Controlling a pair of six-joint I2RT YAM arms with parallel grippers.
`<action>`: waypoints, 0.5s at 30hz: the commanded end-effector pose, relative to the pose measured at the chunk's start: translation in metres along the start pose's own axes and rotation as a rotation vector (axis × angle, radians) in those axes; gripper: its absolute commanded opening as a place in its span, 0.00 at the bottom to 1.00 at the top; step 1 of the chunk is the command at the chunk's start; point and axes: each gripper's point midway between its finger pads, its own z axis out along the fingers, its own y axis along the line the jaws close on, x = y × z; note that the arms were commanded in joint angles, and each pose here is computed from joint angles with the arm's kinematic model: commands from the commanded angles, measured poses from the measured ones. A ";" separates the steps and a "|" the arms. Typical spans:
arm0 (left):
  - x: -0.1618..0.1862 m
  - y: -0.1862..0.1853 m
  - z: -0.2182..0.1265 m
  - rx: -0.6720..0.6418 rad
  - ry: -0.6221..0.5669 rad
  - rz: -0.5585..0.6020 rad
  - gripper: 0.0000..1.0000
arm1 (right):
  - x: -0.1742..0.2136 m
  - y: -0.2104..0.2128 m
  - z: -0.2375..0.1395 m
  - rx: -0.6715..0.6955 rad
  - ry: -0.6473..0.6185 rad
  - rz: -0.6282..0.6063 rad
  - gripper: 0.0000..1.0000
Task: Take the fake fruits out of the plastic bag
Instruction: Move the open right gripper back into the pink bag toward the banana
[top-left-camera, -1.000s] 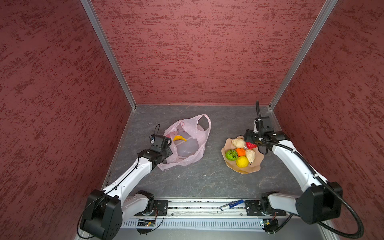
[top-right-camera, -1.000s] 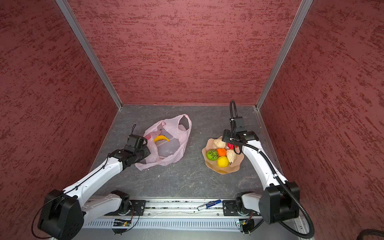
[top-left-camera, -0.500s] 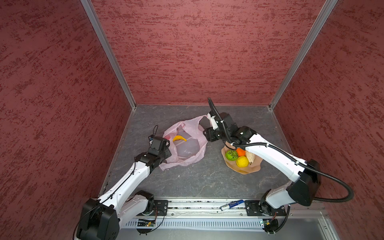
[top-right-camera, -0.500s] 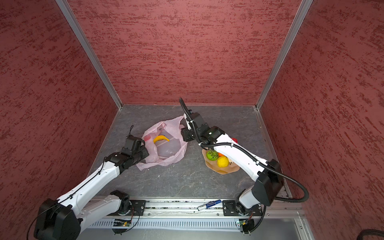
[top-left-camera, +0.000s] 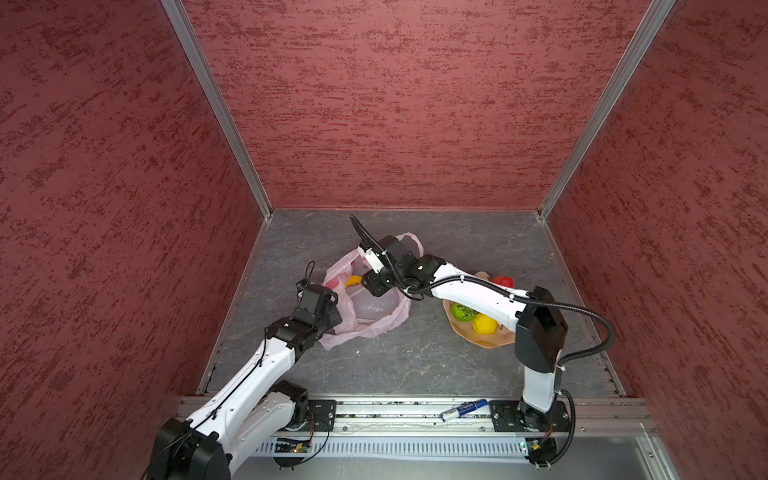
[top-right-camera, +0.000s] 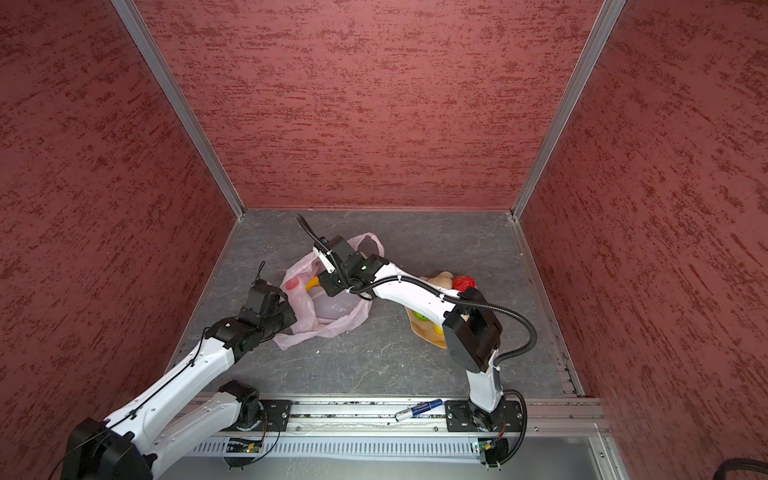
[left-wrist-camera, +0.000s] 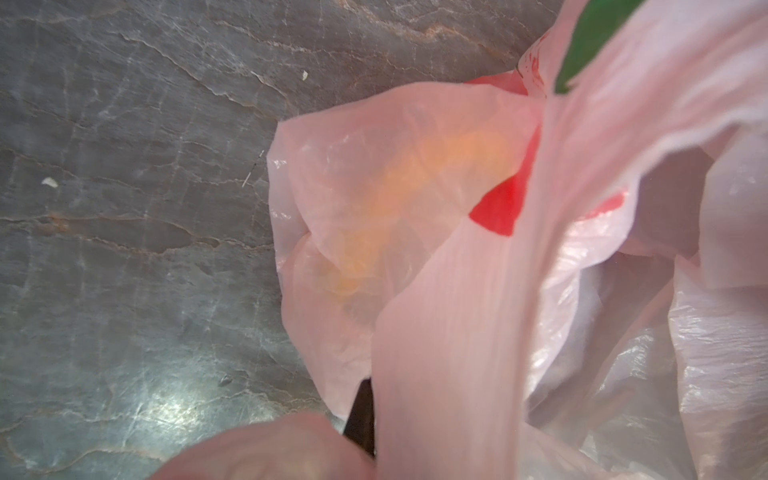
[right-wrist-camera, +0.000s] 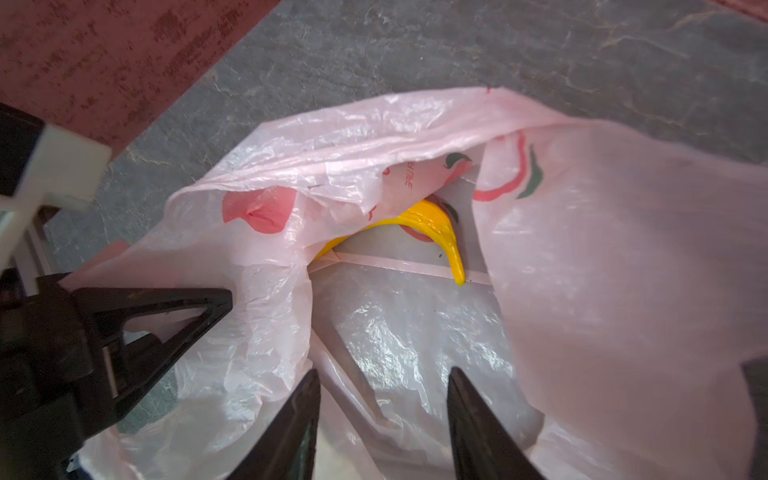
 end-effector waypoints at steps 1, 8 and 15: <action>0.003 0.001 0.000 0.005 -0.008 -0.006 0.10 | -0.008 0.006 0.010 -0.001 -0.015 -0.046 0.48; 0.004 0.000 -0.002 0.021 -0.010 -0.008 0.10 | 0.003 -0.006 0.049 0.055 0.007 -0.060 0.42; 0.004 -0.001 -0.004 0.037 -0.010 0.002 0.10 | 0.003 -0.016 0.077 0.094 0.002 -0.060 0.42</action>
